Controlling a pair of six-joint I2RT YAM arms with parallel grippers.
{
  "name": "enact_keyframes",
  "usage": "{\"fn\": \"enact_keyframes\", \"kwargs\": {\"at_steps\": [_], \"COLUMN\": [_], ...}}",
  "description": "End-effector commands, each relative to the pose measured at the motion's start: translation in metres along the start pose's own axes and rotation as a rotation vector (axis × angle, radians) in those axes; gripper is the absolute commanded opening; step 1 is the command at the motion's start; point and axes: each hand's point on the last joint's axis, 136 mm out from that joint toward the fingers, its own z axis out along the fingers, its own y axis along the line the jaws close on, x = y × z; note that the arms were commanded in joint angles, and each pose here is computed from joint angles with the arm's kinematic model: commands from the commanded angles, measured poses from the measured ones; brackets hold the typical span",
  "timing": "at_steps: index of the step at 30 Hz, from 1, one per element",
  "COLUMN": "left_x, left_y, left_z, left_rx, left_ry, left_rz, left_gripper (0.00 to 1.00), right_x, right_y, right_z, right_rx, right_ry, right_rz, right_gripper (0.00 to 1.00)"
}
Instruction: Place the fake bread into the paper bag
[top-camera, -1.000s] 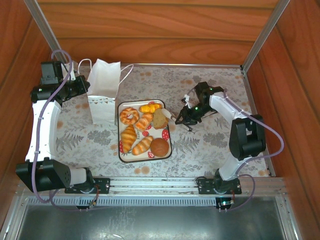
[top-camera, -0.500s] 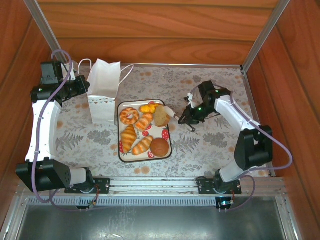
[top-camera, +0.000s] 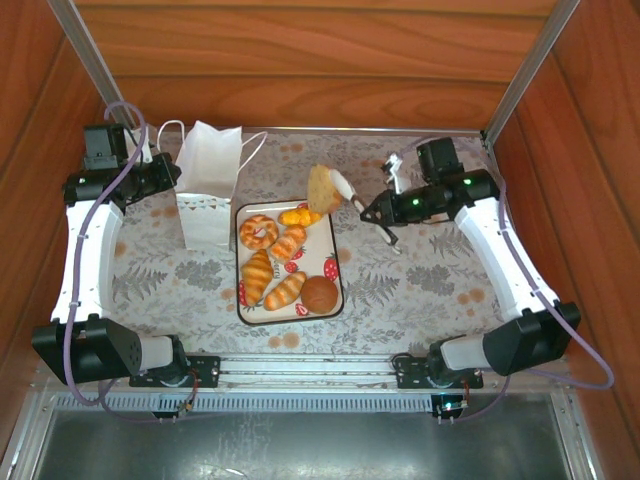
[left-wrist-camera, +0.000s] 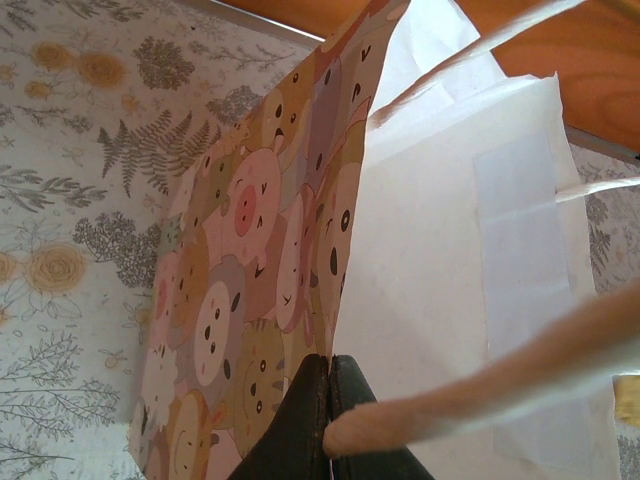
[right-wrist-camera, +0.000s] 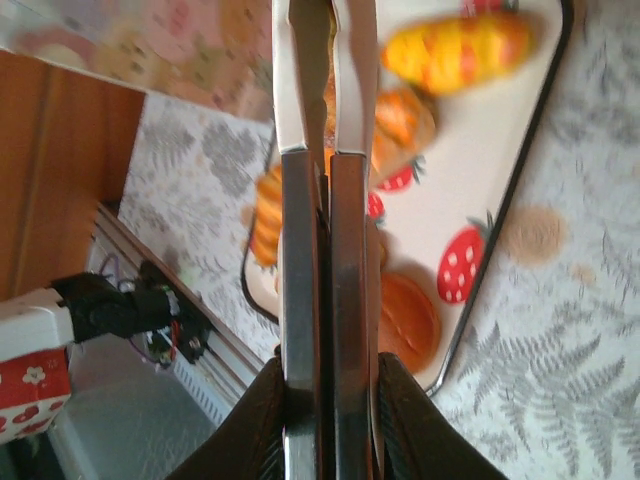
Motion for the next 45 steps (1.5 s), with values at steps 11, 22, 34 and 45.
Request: {"fn": "enact_keyframes", "kwargs": {"at_steps": [11,22,34,45], "left_x": [-0.005,-0.005,-0.005,-0.004], "left_y": [-0.004,-0.004,-0.002,-0.001], "left_z": [0.0,0.002,0.008,0.011], "left_rx": [0.013,0.018,0.017,0.019], "left_ry": [-0.025,-0.023,-0.014,-0.011], "left_rz": [0.008,0.004,-0.005,-0.003], "left_gripper": [0.0,0.0,0.0,0.0], "right_x": [-0.095,-0.131,-0.131,-0.109], "right_y": [0.114,0.173,0.17,0.162], "right_z": [-0.055,0.001,0.077,0.129], "right_rx": [-0.11,-0.191,-0.127,-0.135], "right_ry": [-0.293,-0.277,-0.145,-0.008], "right_rz": [-0.331,-0.464,-0.45,-0.403], "right_gripper": [0.11,0.1,0.1,0.1]}}
